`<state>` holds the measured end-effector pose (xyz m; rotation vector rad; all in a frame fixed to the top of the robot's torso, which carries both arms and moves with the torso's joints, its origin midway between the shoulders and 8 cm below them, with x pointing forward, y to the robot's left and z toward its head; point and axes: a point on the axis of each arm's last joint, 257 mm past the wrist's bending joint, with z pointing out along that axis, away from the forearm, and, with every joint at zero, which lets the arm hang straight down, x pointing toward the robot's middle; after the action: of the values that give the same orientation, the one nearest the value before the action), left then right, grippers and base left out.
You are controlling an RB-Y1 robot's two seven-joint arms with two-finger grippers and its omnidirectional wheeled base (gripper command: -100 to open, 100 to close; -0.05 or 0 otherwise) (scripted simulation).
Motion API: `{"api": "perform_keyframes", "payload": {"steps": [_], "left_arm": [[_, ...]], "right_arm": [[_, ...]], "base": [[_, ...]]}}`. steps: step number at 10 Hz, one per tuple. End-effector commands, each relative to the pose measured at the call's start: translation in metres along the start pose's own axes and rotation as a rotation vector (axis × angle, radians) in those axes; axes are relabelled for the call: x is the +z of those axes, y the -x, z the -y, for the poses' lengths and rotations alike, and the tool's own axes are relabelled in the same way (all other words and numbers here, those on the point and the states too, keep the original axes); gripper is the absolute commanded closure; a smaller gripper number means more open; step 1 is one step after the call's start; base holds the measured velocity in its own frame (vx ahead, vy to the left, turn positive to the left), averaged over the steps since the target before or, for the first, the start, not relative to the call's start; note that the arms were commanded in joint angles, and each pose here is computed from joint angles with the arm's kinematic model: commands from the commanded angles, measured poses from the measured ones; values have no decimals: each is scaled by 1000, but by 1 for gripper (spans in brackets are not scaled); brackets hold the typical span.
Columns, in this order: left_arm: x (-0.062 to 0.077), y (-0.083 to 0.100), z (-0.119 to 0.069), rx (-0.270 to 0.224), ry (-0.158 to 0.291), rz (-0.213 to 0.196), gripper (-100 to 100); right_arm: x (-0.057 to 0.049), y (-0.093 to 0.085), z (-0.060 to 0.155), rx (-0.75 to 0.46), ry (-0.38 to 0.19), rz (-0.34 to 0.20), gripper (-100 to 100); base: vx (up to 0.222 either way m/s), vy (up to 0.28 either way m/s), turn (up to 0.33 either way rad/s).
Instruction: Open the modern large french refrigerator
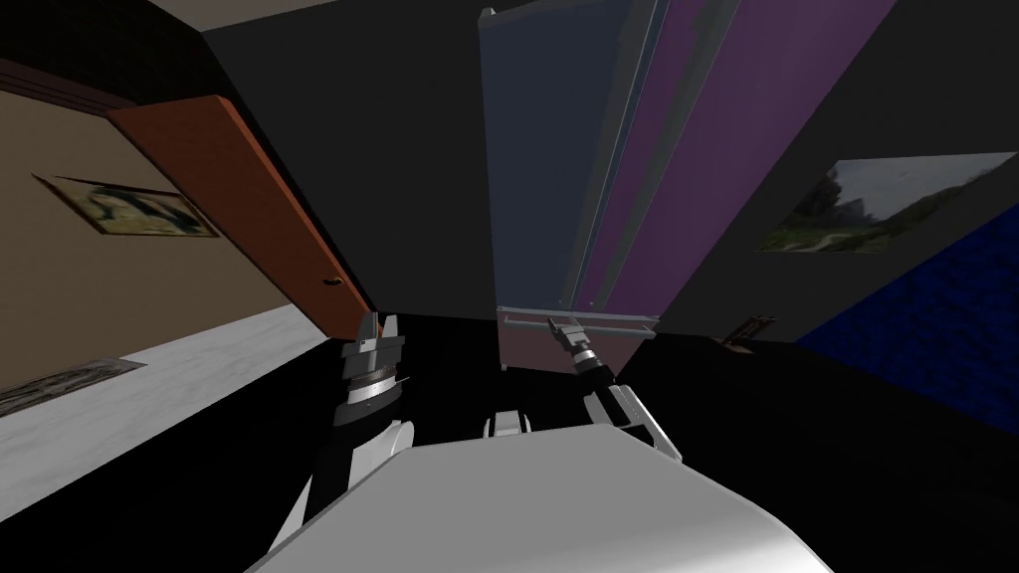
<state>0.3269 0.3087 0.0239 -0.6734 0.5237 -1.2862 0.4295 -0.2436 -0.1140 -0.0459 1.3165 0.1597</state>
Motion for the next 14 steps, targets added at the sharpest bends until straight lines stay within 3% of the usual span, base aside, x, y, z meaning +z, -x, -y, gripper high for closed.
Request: {"api": "perform_keyframes", "payload": {"steps": [1, 14], "left_arm": [[0, 0, 0, 0, 0, 0, 0], [0, 0, 0, 0, 0, 0, 0]], "right_arm": [[2, -15, 11, -115, -31, -44, -100], [5, -64, 56, -555, -123, -206, -100]], "base": [[36, -38, 93], [35, -43, 50]]}}
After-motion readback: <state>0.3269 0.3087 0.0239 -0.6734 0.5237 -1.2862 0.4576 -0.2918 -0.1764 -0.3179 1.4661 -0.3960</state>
